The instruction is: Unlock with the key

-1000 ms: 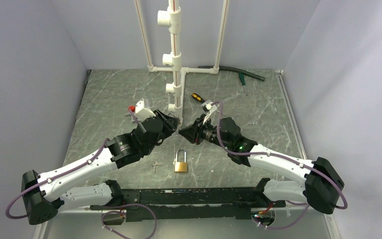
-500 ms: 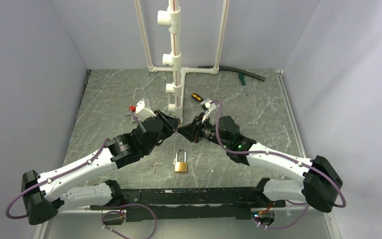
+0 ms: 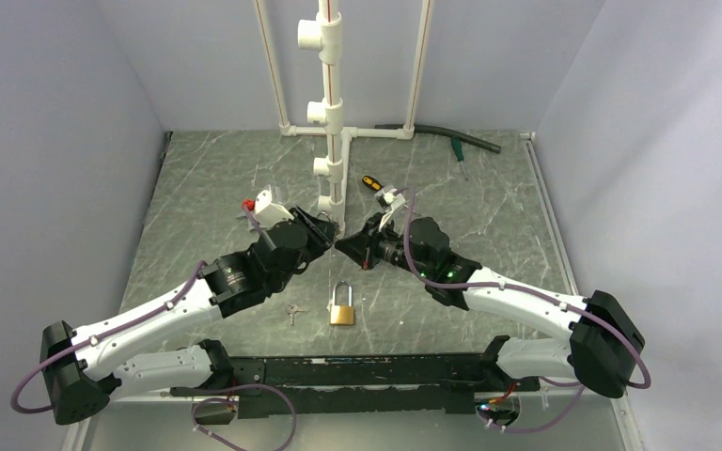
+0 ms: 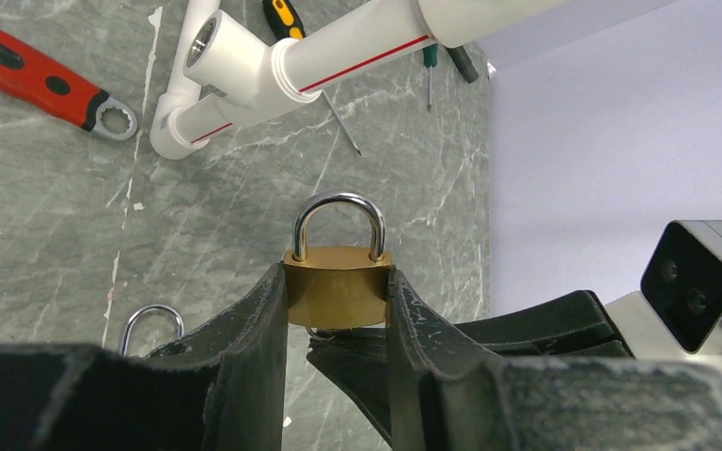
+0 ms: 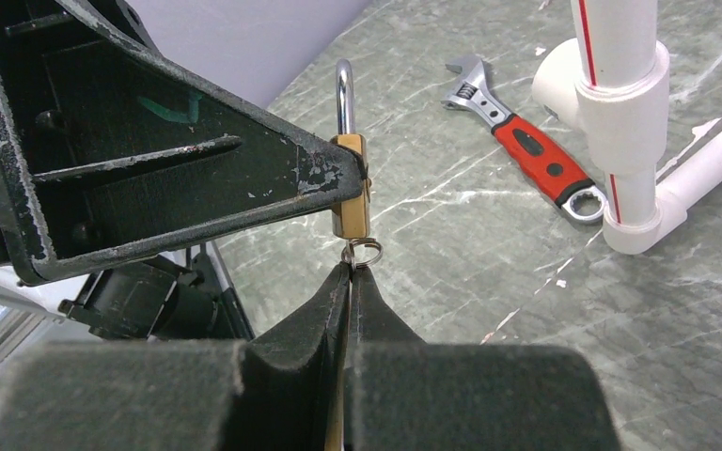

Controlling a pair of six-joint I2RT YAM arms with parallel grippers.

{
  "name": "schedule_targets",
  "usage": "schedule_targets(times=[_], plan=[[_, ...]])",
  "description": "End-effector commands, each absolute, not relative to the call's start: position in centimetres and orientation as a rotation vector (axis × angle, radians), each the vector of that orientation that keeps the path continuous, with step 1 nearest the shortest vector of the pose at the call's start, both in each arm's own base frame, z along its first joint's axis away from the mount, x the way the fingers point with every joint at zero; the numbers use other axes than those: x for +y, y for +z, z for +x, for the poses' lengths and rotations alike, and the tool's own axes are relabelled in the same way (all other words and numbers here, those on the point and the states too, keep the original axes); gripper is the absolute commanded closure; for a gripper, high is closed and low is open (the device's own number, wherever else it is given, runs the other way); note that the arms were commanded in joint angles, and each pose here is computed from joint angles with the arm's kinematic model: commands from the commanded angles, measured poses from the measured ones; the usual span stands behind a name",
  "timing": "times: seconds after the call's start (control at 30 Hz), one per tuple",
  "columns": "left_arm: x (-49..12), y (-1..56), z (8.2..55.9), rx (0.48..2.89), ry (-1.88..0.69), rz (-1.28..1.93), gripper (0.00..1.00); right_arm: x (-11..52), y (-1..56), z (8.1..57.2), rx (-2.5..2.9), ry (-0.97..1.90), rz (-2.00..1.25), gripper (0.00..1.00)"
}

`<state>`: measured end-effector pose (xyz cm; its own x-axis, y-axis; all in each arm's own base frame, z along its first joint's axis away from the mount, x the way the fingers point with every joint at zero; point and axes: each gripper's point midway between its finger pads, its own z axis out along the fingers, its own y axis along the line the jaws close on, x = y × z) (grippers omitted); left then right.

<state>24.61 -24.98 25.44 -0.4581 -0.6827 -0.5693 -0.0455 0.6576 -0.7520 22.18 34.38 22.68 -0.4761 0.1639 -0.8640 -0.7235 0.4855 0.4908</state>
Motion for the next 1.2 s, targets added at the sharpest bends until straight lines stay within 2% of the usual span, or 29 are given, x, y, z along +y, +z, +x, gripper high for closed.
schedule_targets(times=[0.0,0.07,0.13,0.23,0.53,0.77,1.07,1.17], plan=[[-26.4,27.3,24.4,1.879,-0.956,-0.57,1.0,34.7,26.4,23.0,1.643,1.16,-0.45,1.0],[-26.4,27.1,24.4,1.879,-0.962,-0.569,1.0,34.8,26.7,22.9,1.634,1.162,-0.464,1.0],[-26.3,26.9,24.3,1.879,-0.962,-0.572,1.0,34.9,26.9,22.7,1.63,1.164,-0.48,0.92],[-26.0,26.8,24.2,1.875,-0.96,-0.572,1.0,34.9,26.9,22.6,1.627,1.167,-0.49,0.86],[-26.3,27.0,24.1,1.874,-0.98,-0.558,1.0,35.0,26.9,22.3,1.616,1.187,-0.499,0.84],[-26.5,26.9,24.1,1.875,-0.99,-0.554,1.0,35.1,27.1,22.1,1.604,1.192,-0.516,0.78],[-26.0,26.8,24.2,1.87,-0.965,-0.561,1.0,34.9,27.4,21.4,1.59,1.22,-0.528,0.78],[-25.5,27.1,24.4,1.854,-0.945,-0.567,1.0,34.9,27.3,20.8,1.596,1.232,-0.562,0.71]])
